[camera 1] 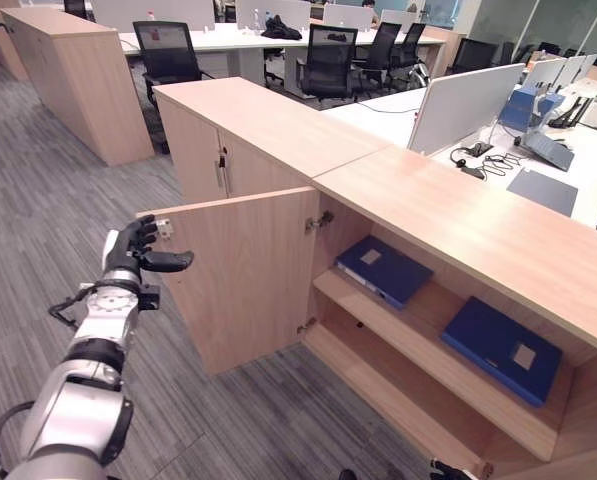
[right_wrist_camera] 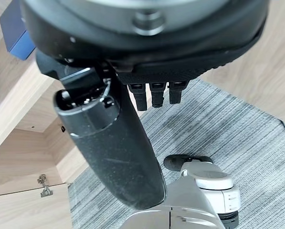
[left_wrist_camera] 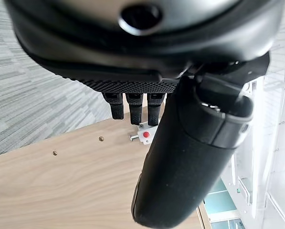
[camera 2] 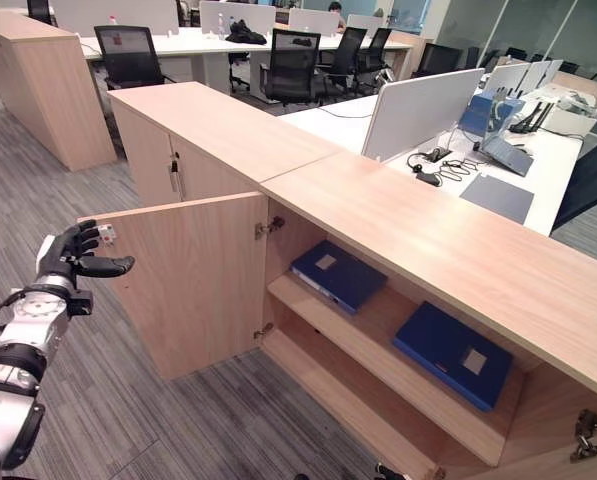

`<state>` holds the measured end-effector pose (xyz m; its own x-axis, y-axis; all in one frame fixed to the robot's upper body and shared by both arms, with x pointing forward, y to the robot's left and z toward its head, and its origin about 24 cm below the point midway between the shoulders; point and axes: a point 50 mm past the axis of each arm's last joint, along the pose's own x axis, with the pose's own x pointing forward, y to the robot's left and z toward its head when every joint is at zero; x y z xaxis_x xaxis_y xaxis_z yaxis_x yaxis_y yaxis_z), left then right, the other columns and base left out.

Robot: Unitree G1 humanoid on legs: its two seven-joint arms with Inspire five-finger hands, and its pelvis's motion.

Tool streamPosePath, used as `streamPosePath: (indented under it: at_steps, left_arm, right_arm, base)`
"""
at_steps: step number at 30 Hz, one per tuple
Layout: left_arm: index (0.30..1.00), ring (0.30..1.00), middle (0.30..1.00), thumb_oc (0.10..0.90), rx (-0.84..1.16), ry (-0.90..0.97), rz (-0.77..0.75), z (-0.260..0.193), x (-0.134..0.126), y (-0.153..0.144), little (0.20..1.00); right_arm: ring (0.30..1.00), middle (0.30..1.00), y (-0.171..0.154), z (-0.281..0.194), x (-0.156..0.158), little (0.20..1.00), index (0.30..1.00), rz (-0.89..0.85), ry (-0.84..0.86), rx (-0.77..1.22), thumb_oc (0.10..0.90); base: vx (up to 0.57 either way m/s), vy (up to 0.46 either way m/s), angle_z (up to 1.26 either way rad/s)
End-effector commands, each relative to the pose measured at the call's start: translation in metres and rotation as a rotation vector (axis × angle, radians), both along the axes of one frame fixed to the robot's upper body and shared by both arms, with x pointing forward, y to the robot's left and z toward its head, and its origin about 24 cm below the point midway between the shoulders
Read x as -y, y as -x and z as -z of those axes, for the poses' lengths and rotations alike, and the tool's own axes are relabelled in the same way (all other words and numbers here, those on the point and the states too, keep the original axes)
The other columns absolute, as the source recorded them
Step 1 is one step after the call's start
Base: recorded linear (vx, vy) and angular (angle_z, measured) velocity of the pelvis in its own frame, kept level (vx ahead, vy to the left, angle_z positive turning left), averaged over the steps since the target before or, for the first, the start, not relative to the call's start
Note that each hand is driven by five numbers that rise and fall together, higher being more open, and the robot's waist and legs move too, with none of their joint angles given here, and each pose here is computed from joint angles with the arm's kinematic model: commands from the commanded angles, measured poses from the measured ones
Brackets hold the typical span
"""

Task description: Put the empty folder in the office cabinet

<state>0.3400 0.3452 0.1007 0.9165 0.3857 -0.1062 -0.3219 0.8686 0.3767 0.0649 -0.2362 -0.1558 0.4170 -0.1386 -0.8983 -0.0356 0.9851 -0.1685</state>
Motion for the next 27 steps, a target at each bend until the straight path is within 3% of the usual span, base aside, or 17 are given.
streamPosePath:
  at_steps: [1, 11, 14, 16, 17, 18, 21, 27]
  left_arm:
    - [0.900, 0.900, 0.900, 0.800, 0.340, -0.091, 0.050, -0.112, 0.008, -0.031, 0.900]
    - [0.900, 0.900, 0.900, 0.800, 0.365, -0.042, 0.079, -0.103, 0.019, -0.034, 0.900]
    - [0.900, 0.900, 0.900, 0.800, 0.400, 0.035, 0.170, -0.081, 0.051, -0.038, 0.900]
    - [0.900, 0.900, 0.900, 0.800, 0.408, 0.131, 0.283, -0.048, 0.090, -0.033, 0.900]
    - [0.900, 0.900, 0.900, 0.800, 0.404, 0.133, 0.282, -0.046, 0.091, -0.032, 0.900]
    - [0.900, 0.900, 0.900, 0.800, 0.387, 0.239, 0.382, -0.017, 0.125, -0.021, 0.900]
    - [0.900, 0.900, 0.900, 0.800, 0.277, 0.363, 0.516, 0.036, 0.164, 0.015, 0.900]
    - [0.900, 0.900, 0.900, 0.800, -0.114, 0.362, 0.540, 0.129, 0.148, 0.103, 0.900]
  right_arm:
    - [0.900, 0.900, -0.037, -0.017, 0.025, 0.900, 0.900, 0.029, 0.053, 0.149, 0.800]
    - [0.900, 0.900, -0.027, -0.012, 0.019, 0.900, 0.900, 0.022, 0.044, 0.113, 0.800]
    - [0.900, 0.900, -0.029, -0.011, 0.013, 0.900, 0.900, 0.024, 0.039, 0.119, 0.800]
    - [0.900, 0.900, -0.030, -0.010, 0.007, 0.900, 0.900, 0.045, 0.026, 0.130, 0.800]
    - [0.900, 0.900, -0.029, -0.010, 0.008, 0.900, 0.900, 0.045, 0.028, 0.126, 0.800]
    - [0.900, 0.900, -0.029, -0.008, 0.002, 0.900, 0.900, 0.073, 0.011, 0.131, 0.800]
    - [0.900, 0.900, -0.031, -0.006, -0.005, 0.900, 0.900, 0.126, -0.015, 0.139, 0.800]
    - [0.900, 0.900, -0.052, -0.010, -0.010, 0.900, 0.900, 0.105, -0.027, 0.181, 0.800]
  base:
    - [0.00, 0.000, 0.00]
    - [-0.02, 0.026, -0.02]
    - [-0.04, 0.019, 0.05]
    - [-0.04, 0.034, 0.14]
    - [-0.05, 0.036, 0.29]
    - [-0.05, 0.025, 0.35]
    - [-0.06, 0.041, 0.56]
    - [-0.02, 0.065, 0.28]
